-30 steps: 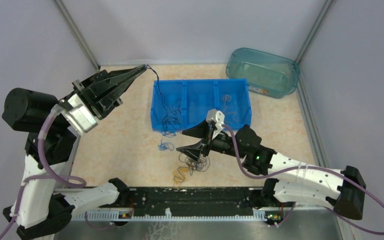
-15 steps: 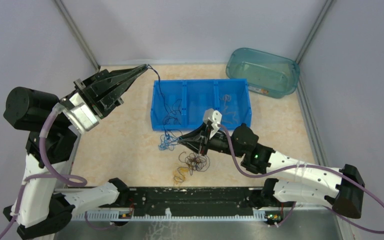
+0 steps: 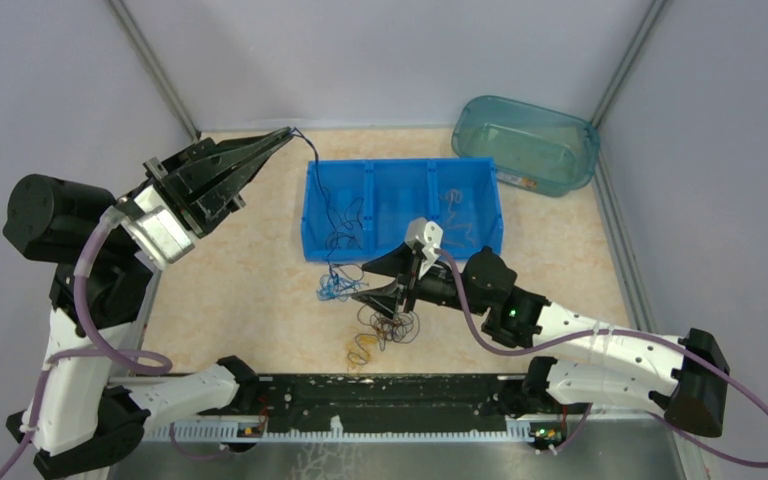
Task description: Untangle the cables
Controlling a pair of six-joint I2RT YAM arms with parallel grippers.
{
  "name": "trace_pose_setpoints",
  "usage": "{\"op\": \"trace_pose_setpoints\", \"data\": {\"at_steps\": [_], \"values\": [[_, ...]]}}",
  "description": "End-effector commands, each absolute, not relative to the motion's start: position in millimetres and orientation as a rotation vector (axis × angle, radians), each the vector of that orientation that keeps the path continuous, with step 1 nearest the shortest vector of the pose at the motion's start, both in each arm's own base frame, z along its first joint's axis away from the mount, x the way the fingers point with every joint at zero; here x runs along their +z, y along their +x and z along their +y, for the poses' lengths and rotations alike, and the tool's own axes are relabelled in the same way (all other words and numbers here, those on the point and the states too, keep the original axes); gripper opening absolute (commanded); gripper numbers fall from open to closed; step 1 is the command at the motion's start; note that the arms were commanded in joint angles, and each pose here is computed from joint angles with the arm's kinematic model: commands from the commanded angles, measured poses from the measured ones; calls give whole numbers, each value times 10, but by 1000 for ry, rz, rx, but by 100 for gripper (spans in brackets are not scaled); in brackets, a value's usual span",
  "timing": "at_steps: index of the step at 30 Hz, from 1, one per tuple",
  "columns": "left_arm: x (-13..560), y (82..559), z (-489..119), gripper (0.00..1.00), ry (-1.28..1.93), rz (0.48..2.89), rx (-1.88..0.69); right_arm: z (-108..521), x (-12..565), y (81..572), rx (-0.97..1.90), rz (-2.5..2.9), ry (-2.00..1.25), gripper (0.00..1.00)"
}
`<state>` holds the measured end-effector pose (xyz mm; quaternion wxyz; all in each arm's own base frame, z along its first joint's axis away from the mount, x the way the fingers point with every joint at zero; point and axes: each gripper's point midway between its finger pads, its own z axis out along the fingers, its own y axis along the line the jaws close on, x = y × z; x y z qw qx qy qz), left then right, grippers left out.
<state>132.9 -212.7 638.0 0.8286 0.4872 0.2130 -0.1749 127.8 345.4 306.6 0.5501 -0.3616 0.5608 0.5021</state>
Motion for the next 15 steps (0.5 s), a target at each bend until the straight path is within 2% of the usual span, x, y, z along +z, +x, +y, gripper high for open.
{"op": "trace_pose_setpoints", "data": {"at_steps": [1,8,15], "values": [[6500,1220,-2071,0,1018,409,-372,3474,3450,1195,1231,1212,-857,59],[6505,1220,-2075,0,1016,412,-378,3614,3439,1407,1151,1256,-840,46],[6497,1236,-2077,0,1015,417,-376,3725,3467,1459,1132,1250,-865,45]]}}
